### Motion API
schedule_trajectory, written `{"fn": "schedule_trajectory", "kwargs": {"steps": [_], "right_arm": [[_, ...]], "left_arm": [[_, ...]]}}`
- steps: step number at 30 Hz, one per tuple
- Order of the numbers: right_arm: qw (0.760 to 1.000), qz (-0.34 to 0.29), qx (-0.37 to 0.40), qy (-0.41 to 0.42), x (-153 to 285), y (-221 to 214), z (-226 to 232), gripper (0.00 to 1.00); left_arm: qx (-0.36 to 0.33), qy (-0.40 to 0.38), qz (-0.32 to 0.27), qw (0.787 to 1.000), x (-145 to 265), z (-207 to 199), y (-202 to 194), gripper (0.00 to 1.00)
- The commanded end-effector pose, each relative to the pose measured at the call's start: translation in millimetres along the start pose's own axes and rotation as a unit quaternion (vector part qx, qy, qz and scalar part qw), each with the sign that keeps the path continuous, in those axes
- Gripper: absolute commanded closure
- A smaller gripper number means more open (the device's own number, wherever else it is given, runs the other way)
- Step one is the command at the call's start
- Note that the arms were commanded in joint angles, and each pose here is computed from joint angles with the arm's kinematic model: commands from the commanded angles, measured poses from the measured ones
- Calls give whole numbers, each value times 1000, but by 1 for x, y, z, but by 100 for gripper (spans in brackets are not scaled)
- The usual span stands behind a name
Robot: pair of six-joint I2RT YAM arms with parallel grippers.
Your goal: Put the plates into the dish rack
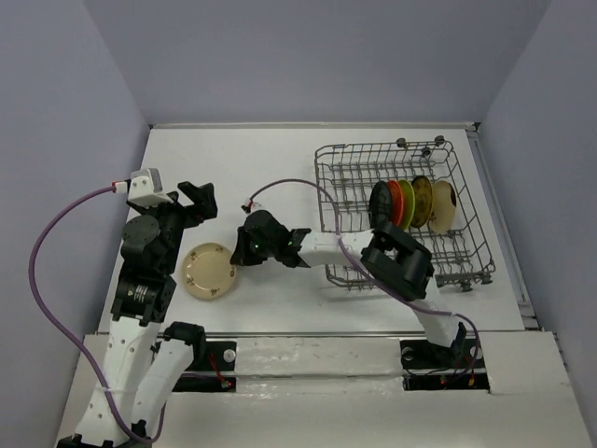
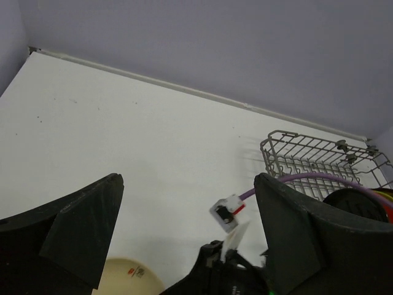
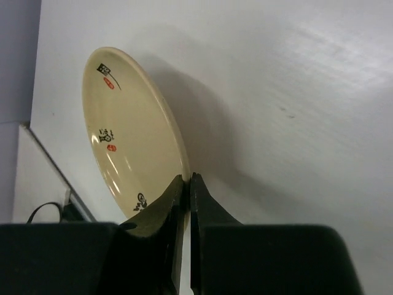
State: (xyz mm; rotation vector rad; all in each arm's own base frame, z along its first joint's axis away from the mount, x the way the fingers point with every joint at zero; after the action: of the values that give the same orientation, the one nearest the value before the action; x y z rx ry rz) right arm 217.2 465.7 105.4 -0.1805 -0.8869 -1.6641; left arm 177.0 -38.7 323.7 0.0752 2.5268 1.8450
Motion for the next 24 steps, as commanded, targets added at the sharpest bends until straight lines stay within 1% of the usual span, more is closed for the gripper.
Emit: {"fn": "schedule_trajectory", "kwargs": {"steps": [1, 2, 3, 4, 5, 6, 7, 8, 9, 10, 11, 13, 17, 19, 22, 24], "right_arm": [[967, -188, 121, -119, 84, 63, 31, 93], [951, -223, 159, -144, 116, 78, 41, 93], [938, -243, 171, -180, 134, 87, 37, 93], [907, -258, 199, -265, 157, 96, 19, 93], [894, -272, 195, -297, 175, 102, 16, 93], [876, -288, 212, -323, 206, 111, 19, 93], [847, -305, 215, -379, 227, 117, 12, 93], [828, -277, 233, -428, 246, 115, 0, 93], [805, -290, 224, -466, 274, 127, -4, 93], [791, -263, 227, -504, 292, 125, -12, 93], [779, -255, 226, -526, 304, 126, -17, 93], [764, -244, 213, -559, 331, 130, -29, 93], [752, -229, 199, -585, 356, 133, -44, 93], [751, -215, 196, -593, 359, 135, -51, 93], [749, -185, 201, -603, 353, 134, -59, 93], [744, -169, 195, -617, 348, 136, -69, 93]], "left_arm": [[-4, -21, -40, 999, 5, -6, 17, 1], [-5, -26, -38, 999, 4, -7, 17, 1], [-5, -30, -37, 999, 4, -7, 16, 1], [-5, -35, -36, 999, 4, -9, 15, 1], [-5, -40, -35, 999, 4, -9, 15, 1], [-5, -48, -33, 998, 4, -11, 14, 1], [-5, -51, -32, 998, 4, -11, 14, 1], [-5, -53, -32, 998, 4, -12, 14, 1], [-5, -56, -31, 998, 5, -12, 13, 1], [-5, -60, -30, 998, 4, -13, 13, 1], [-5, -61, -29, 998, 4, -13, 13, 1], [-5, -63, -26, 998, 3, -14, 11, 1], [-5, -62, -25, 998, 3, -13, 10, 1], [-6, -64, -22, 998, 2, -14, 9, 1], [-5, -67, -23, 998, 2, -14, 10, 1], [-5, -66, -25, 997, 3, -14, 10, 1]]}}
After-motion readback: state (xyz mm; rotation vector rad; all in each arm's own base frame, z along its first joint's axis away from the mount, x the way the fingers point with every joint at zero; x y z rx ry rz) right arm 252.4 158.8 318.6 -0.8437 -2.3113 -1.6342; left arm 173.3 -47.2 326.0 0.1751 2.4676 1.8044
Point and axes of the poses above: each gripper's point midway between its finger pads, its own x axis back along the fingers, its own z axis along the line the jaws close on, y = z × x, the point moved 10 cm from there along x, back along the fingers, and after that the axes turned 3 degrees about -x, right-handed, at the moved point
